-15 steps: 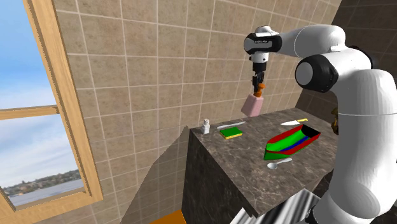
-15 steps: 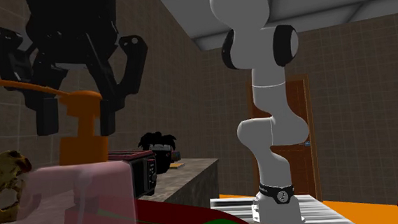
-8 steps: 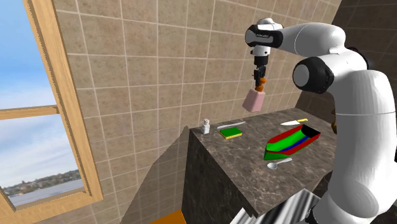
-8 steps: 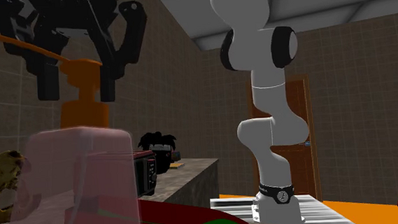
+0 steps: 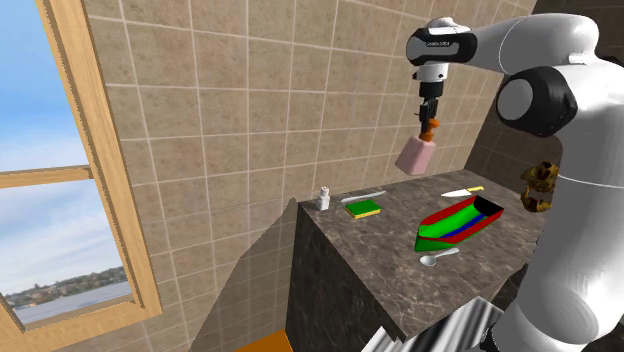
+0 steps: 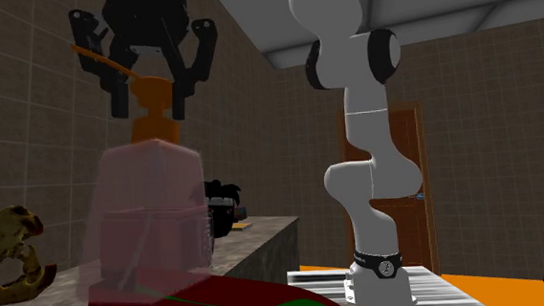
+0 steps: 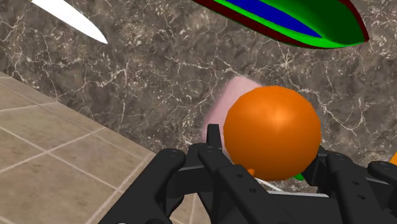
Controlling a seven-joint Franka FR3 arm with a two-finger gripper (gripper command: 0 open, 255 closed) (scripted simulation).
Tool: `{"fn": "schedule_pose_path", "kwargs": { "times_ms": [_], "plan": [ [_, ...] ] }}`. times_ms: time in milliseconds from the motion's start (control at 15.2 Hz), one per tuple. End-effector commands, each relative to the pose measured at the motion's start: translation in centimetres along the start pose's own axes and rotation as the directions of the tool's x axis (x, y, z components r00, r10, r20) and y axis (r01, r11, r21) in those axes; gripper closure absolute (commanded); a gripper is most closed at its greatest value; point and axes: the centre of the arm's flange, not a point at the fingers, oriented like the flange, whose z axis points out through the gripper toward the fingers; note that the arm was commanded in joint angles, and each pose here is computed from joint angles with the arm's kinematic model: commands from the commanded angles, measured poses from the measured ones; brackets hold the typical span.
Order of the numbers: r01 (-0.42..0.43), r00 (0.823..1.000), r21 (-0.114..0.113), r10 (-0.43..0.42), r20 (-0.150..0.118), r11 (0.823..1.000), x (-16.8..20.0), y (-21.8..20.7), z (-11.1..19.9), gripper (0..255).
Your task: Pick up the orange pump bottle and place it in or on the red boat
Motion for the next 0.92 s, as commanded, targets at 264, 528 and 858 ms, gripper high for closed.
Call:
{"fn": "schedule_pose_path", "kwargs": {
  "times_ms": [264,528,858],
  "plan": [
    [0.001,1.000,0.000,-0.001,0.000,1.000,-7.5,-1.1,-0.6,255],
    [0.001,1.000,0.000,-0.001,0.000,1.000,-12.8,-1.7,-1.0,255],
    [0.001,1.000,0.000,-0.001,0.000,1.000,-19.3,-2.5,-1.5,255]
  ]
}}
